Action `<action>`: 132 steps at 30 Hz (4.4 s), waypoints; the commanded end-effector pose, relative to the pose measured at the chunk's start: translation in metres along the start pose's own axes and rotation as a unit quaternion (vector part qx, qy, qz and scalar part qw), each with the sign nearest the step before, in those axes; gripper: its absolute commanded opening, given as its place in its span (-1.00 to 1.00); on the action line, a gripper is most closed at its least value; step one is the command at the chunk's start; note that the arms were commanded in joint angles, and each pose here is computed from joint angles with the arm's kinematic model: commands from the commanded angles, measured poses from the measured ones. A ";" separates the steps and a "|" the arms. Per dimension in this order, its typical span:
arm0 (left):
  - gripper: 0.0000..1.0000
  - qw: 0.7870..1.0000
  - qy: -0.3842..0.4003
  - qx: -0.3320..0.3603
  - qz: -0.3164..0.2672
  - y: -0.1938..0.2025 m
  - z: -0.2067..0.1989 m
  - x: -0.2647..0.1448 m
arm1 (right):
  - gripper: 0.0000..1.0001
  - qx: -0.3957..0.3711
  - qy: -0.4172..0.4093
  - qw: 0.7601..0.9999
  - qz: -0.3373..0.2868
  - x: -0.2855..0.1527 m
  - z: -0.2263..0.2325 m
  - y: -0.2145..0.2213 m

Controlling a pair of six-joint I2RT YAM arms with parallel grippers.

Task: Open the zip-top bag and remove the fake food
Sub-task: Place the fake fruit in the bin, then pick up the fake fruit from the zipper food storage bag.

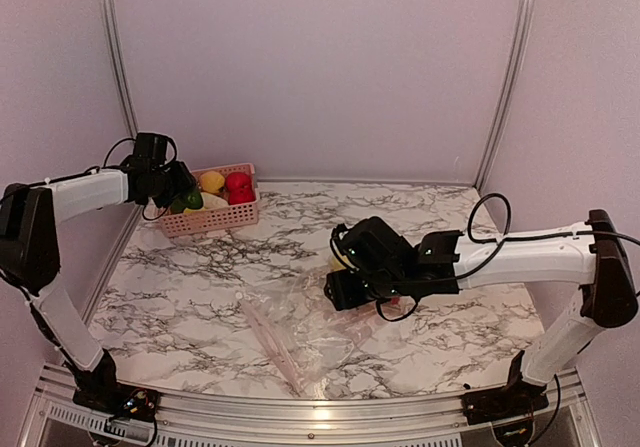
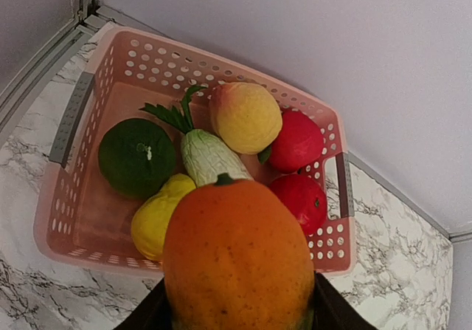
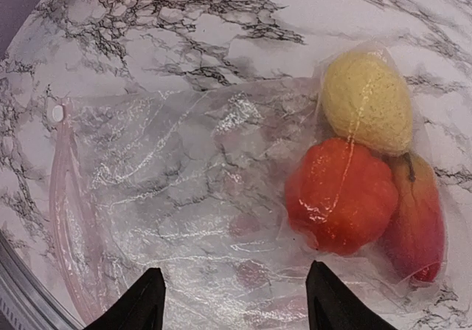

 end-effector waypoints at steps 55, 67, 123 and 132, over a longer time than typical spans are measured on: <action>0.74 0.979 0.120 0.014 0.164 0.147 0.006 -0.073 | 0.26 0.036 0.063 0.997 -0.030 -0.021 -0.051 -0.003; 0.31 0.964 0.134 0.005 0.231 0.228 0.030 -0.102 | 0.22 0.038 0.070 0.997 -0.021 -0.012 -0.055 -0.001; -0.79 0.923 0.148 0.038 0.352 0.354 -0.003 -0.101 | -0.25 0.083 0.081 0.993 -0.003 0.034 -0.085 -0.012; -0.79 0.925 0.141 0.048 0.351 0.353 0.002 -0.102 | -0.60 0.107 0.109 0.988 -0.002 0.042 -0.097 -0.008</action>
Point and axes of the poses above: each gripper's point midway between its finger pads, its own x axis out along the fingers, its own z axis along the line the jaws close on, y = z × x, the point moved 5 cm from there along -x, back along the fingers, and after that the axes turned 5 degrees about -x, right-handed, at the moved point
